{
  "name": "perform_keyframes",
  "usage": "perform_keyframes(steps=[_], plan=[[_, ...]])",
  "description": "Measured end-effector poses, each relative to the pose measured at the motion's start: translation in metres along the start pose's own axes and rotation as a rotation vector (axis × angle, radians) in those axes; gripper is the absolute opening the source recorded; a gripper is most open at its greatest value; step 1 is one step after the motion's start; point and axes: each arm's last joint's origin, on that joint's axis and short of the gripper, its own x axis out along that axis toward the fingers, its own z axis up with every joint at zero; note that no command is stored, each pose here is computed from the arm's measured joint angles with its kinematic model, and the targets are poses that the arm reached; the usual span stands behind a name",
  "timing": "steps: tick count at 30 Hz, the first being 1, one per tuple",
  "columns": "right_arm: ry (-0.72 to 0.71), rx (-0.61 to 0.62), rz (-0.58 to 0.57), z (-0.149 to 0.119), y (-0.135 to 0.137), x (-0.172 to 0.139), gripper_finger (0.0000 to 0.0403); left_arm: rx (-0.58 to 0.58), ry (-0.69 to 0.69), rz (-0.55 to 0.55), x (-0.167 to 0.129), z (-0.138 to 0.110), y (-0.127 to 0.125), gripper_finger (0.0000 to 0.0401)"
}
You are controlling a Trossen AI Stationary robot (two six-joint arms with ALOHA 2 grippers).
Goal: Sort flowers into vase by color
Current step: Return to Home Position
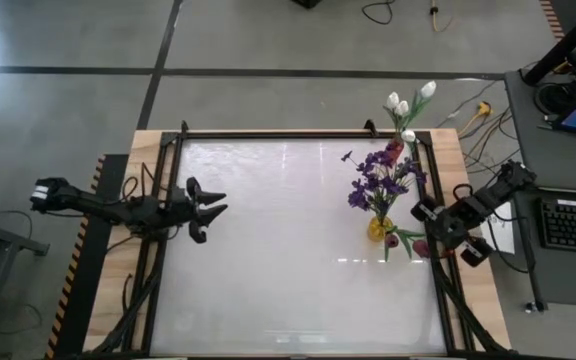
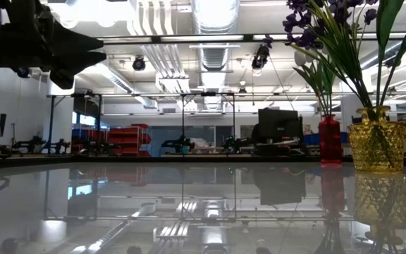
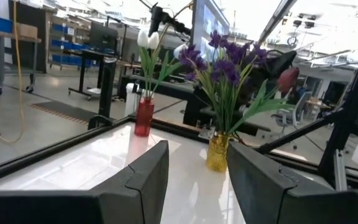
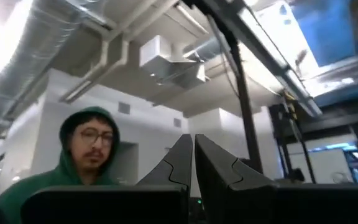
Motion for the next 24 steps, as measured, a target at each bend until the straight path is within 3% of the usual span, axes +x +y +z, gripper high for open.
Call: perform_keyframes(steps=[2,8,13,18,24], plan=[[-0.002,0.008,-0.047,0.000,-0.001,0.000,0.0013,-0.001,0.001,0.001,0.000,0.000,0.000,0.0150],[0.002,-0.004,-0.422,-0.004,-0.012,-0.003,0.0013,0.002,0.010,0.002,0.000,-0.001,0.000,0.0150],[0.047,-0.031,-0.587,-0.010,-0.017,-0.005,0.0013,0.002,0.044,0.008,0.001,-0.005,0.000,0.0150],[0.054,-0.065,-0.577,-0.009,-0.017,-0.005,0.0013,0.000,0.049,0.009,0.001,-0.006,0.000,0.0150],[0.073,-0.077,-0.449,-0.010,-0.014,-0.003,0.0013,0.014,0.051,0.010,0.001,-0.006,0.001,0.0150]])
